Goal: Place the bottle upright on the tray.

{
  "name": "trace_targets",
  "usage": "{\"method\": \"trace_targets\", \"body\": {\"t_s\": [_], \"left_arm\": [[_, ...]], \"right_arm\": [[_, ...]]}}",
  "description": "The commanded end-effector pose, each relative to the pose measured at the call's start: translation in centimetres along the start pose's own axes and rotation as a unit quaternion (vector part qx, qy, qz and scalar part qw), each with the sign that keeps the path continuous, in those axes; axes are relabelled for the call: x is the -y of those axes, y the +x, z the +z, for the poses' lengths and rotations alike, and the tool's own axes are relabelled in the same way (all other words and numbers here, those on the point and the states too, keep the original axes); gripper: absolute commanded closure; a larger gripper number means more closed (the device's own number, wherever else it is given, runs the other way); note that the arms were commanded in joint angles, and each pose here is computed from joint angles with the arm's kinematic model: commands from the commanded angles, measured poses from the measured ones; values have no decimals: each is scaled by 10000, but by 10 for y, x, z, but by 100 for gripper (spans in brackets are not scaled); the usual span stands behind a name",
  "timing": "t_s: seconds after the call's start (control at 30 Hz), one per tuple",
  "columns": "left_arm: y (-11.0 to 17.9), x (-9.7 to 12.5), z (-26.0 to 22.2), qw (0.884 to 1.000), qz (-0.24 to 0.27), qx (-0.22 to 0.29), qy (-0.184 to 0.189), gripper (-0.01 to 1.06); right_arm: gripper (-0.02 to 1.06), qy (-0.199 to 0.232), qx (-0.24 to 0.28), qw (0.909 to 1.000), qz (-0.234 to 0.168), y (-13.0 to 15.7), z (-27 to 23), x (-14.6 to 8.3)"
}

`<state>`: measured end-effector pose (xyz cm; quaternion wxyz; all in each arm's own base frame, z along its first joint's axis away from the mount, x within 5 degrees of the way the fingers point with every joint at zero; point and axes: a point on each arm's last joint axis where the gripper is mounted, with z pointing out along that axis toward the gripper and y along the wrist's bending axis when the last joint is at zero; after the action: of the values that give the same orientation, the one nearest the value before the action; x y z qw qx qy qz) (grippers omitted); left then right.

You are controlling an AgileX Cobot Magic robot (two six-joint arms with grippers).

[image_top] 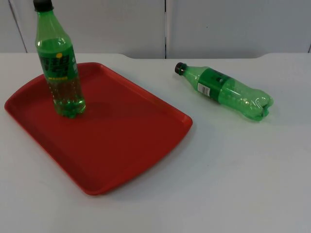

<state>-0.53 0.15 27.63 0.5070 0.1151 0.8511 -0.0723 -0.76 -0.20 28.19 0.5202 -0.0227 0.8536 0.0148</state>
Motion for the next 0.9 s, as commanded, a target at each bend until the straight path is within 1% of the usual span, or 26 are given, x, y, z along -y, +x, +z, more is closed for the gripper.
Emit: {"method": "trace_targets", "body": {"t_s": [0.0,0.87], "left_arm": [[1,-1,1,10000,18,21,-15,0],[1,-1,1,10000,71,9,-13,0]], "right_arm": [[0,17,14,10000,-21,1,1,0],[0,17,14,10000,-21,1,1,0]]}}
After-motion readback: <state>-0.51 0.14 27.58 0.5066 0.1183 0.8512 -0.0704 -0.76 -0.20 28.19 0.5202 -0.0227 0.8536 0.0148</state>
